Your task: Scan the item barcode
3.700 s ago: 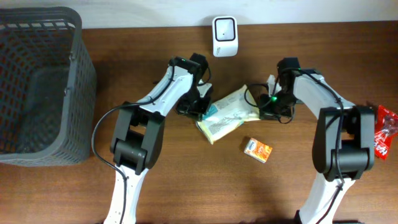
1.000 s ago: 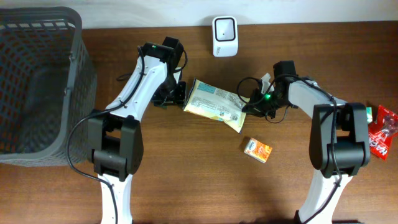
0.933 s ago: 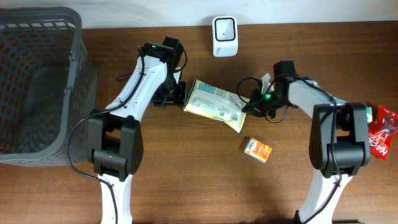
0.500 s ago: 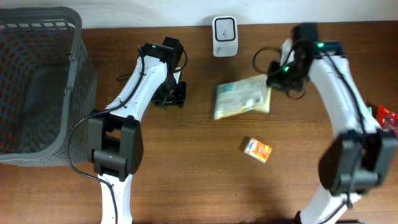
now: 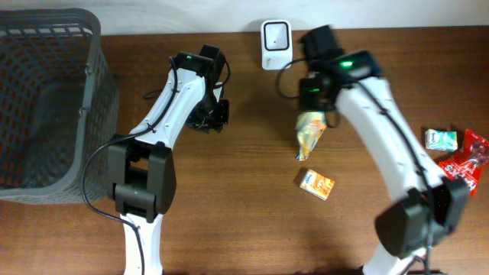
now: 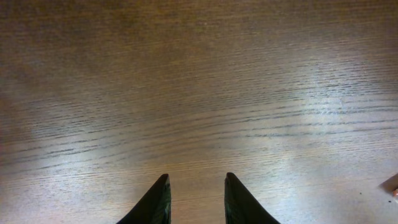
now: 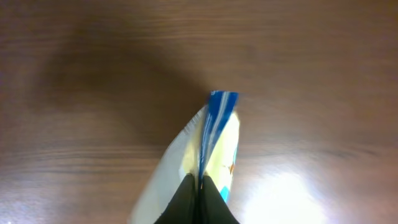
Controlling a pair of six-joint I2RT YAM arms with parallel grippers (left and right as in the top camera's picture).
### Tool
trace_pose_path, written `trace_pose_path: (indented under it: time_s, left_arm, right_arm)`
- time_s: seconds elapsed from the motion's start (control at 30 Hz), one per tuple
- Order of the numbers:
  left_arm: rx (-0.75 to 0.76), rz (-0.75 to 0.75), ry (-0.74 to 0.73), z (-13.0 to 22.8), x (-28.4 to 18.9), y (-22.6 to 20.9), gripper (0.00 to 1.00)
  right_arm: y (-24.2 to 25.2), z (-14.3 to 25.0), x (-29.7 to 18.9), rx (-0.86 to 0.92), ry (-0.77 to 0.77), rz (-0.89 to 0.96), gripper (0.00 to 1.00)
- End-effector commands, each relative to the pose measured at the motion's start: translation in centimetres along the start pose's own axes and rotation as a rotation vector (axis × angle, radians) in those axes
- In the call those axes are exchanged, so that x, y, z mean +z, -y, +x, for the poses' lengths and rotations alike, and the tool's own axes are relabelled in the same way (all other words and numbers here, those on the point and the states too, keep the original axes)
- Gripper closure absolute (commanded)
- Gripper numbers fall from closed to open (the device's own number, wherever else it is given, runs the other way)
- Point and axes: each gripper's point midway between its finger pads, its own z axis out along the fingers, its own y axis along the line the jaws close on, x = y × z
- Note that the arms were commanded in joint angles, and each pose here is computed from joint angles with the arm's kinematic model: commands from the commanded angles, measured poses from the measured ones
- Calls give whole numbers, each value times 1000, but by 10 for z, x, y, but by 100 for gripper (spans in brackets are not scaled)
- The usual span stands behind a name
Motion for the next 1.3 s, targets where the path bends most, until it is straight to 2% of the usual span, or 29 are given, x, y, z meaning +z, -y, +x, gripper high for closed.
trace_pose_path:
  time_s: [0.0,0.1,0.13,0.2,0.23,0.27,0.37,0.4,0.57,0.73,0.87,1.0,1.1,1.27]
  left_arm:
    - [-3,0,14,0,-8,-2,73]
    - [-3,0,13,0,-8,-2,73]
    - [-3,-1,12,0,-8,-2,75]
    - [-4,-12,10,1,-8,-5,78]
    - [-6,-17,10,1,-8,-6,79]
    - [-9,-20,9,1,-9,-8,78]
    - [-31,-20,2,1,-9,-17,75]
    - [-37,-20,-1,1,-10,-19,74]
    - [-57,-18,-6,1,-10,-27,71]
    - [-56,-15,7,-3,-10,-26,68]
    - [-56,-14,11,-4,-10,-26,65]
    - [-56,-14,12,-4,-10,-26,63]
    - [-56,-14,12,-4,-10,-26,62]
    - [-55,-13,16,-5,-10,-26,61]
  right_arm:
    - [-42,16,42,2,-105,-78,82]
    - [-75,23,58,-7,-159,-202,79]
    - [-84,23,58,-7,-164,-247,72]
    - [-87,17,53,-3,-145,-269,30]
    - [-85,13,49,1,-136,-272,18]
    - [-82,9,42,8,-125,-273,12]
    - [-61,-11,12,23,-93,-274,7]
    - [-52,-17,3,26,-87,-269,2]
    - [10,-20,-26,-69,-124,-223,1]
    - [58,29,-10,-226,-339,-200,1]
    - [77,46,17,-294,-399,-132,2]
    - [57,59,48,-519,-384,-250,2]
    - [52,76,65,-719,-405,-266,1]
    - [57,79,85,-871,-385,-235,1]
